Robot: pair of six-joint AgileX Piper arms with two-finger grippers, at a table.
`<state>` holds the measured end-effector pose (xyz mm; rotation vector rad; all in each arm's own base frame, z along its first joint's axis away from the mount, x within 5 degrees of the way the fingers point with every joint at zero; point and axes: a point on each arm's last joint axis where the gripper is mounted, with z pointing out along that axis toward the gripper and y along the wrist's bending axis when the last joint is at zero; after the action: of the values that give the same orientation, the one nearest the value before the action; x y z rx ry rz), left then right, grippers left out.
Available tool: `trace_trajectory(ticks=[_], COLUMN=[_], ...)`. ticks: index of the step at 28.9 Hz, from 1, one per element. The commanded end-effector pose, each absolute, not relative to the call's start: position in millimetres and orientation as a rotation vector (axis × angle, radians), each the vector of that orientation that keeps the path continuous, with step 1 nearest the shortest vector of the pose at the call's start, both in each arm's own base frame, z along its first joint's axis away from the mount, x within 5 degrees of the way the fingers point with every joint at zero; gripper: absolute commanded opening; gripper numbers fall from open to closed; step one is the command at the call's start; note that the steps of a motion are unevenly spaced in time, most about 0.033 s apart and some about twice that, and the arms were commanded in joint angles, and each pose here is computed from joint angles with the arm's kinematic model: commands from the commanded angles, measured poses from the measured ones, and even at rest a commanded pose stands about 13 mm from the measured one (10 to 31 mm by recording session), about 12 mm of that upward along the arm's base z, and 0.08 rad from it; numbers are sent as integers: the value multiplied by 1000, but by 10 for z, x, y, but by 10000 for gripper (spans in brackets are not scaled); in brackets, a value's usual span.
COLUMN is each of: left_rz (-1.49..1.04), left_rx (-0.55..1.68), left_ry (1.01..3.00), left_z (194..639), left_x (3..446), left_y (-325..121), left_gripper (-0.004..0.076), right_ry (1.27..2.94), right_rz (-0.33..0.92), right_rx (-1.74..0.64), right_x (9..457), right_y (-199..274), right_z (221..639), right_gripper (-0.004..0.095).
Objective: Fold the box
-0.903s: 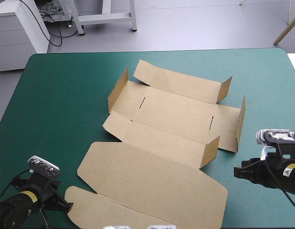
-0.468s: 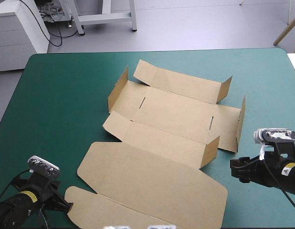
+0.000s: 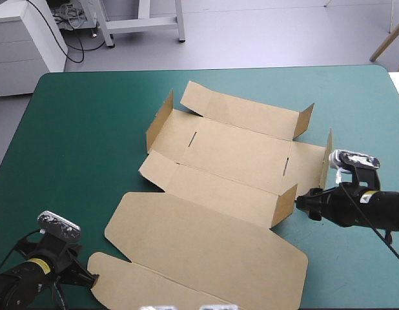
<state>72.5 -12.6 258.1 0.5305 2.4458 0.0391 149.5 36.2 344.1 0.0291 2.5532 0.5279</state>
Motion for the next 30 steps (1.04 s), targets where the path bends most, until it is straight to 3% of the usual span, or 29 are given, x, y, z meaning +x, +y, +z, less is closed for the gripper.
trace_trajectory(ticks=[1, 21, 30], left_rz=[33, 33, 33], left_rx=[509, 509, 509], left_ry=[2386, 2386, 2386], left_z=[2670, 2670, 2670], left_x=[771, 771, 771], left_y=[-137, -137, -137], left_gripper=[-10, -10, -10], right_ry=[2559, 2808, 2829], right_rz=[569, 689, 684], right_rx=[32, 141, 50], right_x=[1735, 2539, 2595], right_y=[392, 473, 695], right_z=[3397, 2600, 2483], right_gripper=[589, 587, 412])
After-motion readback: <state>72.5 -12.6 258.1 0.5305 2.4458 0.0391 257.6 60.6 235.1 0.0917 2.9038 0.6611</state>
